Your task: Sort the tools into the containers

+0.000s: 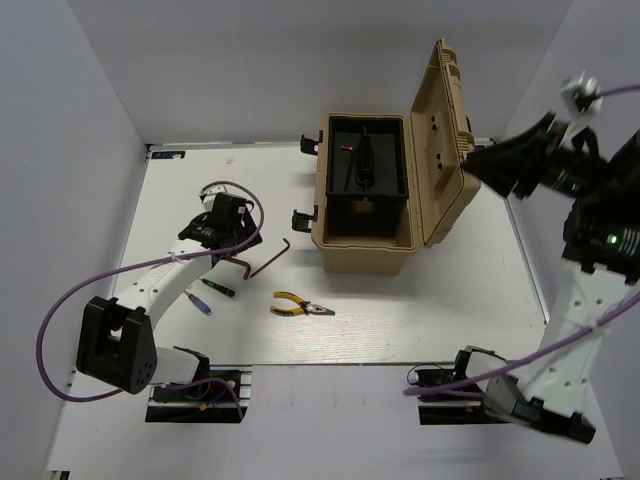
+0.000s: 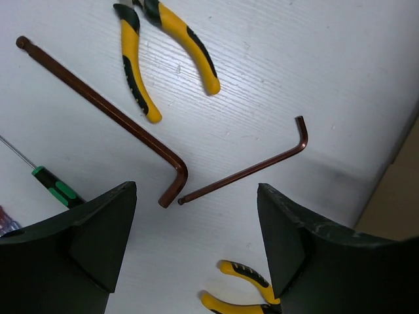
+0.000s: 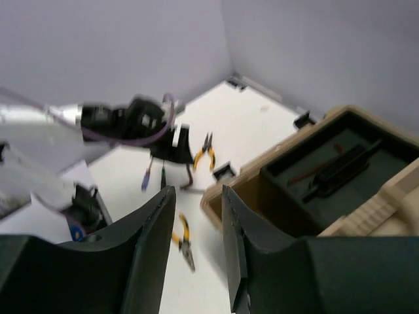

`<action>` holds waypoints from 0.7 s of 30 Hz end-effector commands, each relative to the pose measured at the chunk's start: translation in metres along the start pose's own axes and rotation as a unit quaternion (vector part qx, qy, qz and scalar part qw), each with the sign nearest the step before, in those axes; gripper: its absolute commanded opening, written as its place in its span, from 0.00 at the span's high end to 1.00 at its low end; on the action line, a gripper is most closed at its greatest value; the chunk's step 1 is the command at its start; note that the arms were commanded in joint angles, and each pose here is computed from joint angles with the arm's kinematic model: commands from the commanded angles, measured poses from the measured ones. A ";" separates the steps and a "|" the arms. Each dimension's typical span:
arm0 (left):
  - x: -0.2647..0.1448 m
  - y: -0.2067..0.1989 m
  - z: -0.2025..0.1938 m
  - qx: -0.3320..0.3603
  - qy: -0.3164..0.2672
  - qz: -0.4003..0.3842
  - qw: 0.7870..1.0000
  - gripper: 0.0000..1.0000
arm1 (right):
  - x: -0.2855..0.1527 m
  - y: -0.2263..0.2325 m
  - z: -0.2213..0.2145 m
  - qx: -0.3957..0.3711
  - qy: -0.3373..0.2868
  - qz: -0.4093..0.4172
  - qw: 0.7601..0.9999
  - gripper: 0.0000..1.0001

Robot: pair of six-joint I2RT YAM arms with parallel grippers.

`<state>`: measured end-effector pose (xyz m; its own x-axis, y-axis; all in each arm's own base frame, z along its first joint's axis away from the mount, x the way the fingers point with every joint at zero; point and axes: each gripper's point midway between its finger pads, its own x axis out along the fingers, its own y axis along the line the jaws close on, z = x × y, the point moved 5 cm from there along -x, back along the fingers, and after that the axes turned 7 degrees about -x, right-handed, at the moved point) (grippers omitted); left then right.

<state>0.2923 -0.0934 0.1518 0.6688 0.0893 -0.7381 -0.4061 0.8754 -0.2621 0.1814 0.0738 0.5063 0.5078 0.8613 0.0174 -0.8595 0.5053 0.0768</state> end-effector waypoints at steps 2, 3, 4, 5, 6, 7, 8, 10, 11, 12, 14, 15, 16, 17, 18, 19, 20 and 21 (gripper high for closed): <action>0.005 0.010 -0.011 -0.042 0.018 0.019 0.999 0.16 | 0.018 -0.040 0.042 0.057 -0.033 -0.038 0.997 0.60; 0.006 0.012 -0.009 -0.050 0.016 0.022 0.998 0.16 | 0.020 -0.033 0.058 0.045 -0.041 -0.038 0.997 0.60; 0.007 0.013 -0.014 -0.048 0.025 0.021 0.998 0.16 | 0.029 -0.047 0.056 0.066 -0.034 -0.031 0.997 0.58; 0.008 0.015 -0.016 -0.052 0.026 0.022 0.998 0.16 | 0.034 -0.057 0.061 0.067 -0.034 -0.028 0.997 0.58; 0.008 0.014 -0.017 -0.053 0.030 0.018 0.998 0.16 | 0.038 -0.058 0.069 0.056 -0.042 -0.029 0.997 0.58; 0.010 0.018 -0.019 -0.059 0.032 0.025 0.997 0.16 | 0.043 -0.066 0.068 0.066 -0.045 -0.032 0.996 0.56; 0.011 0.022 -0.024 -0.057 0.037 0.030 0.997 0.16 | 0.050 -0.072 0.066 0.068 -0.046 -0.036 0.996 0.56; 0.011 0.026 -0.026 -0.061 0.035 0.035 0.997 0.16 | 0.056 -0.084 0.061 0.072 -0.046 -0.063 0.994 0.56; 0.010 0.030 -0.030 -0.060 0.037 0.037 0.997 0.16 | 0.066 -0.082 0.052 0.053 -0.030 -0.057 0.997 0.56; 0.011 0.028 -0.029 -0.061 0.033 0.033 0.997 0.16 | 0.070 -0.082 0.048 0.050 -0.024 -0.059 0.997 0.56; 0.014 0.034 -0.033 -0.067 0.036 0.041 0.996 0.16 | 0.084 -0.084 0.033 0.044 -0.001 -0.062 0.997 0.56; 0.014 0.033 -0.034 -0.068 0.040 0.037 0.996 0.16 | 0.095 -0.074 0.028 0.039 0.006 -0.034 0.999 0.56; 0.015 0.034 -0.036 -0.068 0.039 0.036 0.996 0.16 | 0.105 -0.065 0.015 0.053 0.024 -0.011 0.998 0.56; 0.015 0.034 -0.036 -0.068 0.039 0.036 0.996 0.16 | 0.111 -0.059 0.010 0.030 0.033 -0.002 0.999 0.56; 0.017 0.034 -0.038 -0.067 0.046 0.037 0.996 0.16 | 0.121 -0.051 0.003 0.003 0.043 0.012 0.999 0.56; 0.017 0.032 -0.037 -0.068 0.043 0.033 0.996 0.16 | 0.131 -0.042 -0.008 -0.014 0.060 0.017 0.998 0.56; 0.019 0.033 -0.038 -0.067 0.046 0.037 0.996 0.16 | 0.136 -0.044 -0.018 -0.016 0.080 0.002 0.997 0.56; 0.019 0.033 -0.038 -0.067 0.046 0.037 0.996 0.16 | 0.141 -0.041 -0.028 -0.031 0.097 0.006 0.995 0.56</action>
<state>0.2622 -0.0789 0.1005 0.5485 0.1200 -0.8275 -0.5377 0.8085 -0.2391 0.2927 0.1673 0.4948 0.4507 0.8878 -0.0930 -0.8723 0.4601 0.1654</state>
